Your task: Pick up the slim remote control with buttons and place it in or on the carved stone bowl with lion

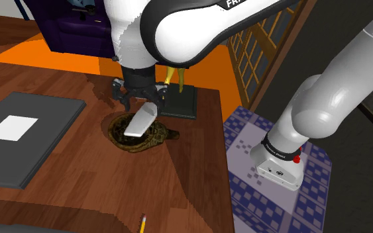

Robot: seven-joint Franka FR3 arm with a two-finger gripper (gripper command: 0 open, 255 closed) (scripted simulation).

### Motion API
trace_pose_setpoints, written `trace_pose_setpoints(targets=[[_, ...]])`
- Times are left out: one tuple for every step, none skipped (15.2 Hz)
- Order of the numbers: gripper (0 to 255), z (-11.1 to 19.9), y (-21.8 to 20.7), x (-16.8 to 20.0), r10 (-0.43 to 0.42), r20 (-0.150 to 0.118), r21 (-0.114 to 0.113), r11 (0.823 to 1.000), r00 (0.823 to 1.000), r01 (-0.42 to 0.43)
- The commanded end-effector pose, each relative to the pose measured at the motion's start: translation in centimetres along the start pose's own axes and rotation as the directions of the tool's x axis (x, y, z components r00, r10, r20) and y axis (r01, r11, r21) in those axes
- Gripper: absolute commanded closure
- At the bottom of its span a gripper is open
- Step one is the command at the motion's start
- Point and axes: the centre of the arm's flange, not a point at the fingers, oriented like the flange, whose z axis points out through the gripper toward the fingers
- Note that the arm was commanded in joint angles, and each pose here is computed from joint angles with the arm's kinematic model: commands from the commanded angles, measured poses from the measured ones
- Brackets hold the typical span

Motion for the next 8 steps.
trace_pose_setpoints(targets=[[0,0.0,0.0,0.0,0.0,0.0,0.0,1.0,1.0,0.0],[0,0.0,0.0,0.0,0.0,0.0,0.0,1.0,1.0,0.0],[0,0.0,0.0,0.0,0.0,0.0,0.0,1.0,1.0,0.0],[0,-1.3,0.0,0.0,0.0,0.0,0.0,1.0,1.0,0.0],[0,-2.6,0.0,0.0,0.0,0.0,0.0,1.0,1.0,0.0],[0,-4.0,0.0,0.0,0.0,0.0,0.0,1.0,1.0,0.0],[0,-5.0,0.0,0.0,0.0,0.0,0.0,1.0,1.0,0.0],[0,-5.0,0.0,0.0,0.0,0.0,0.0,1.0,1.0,0.0]])
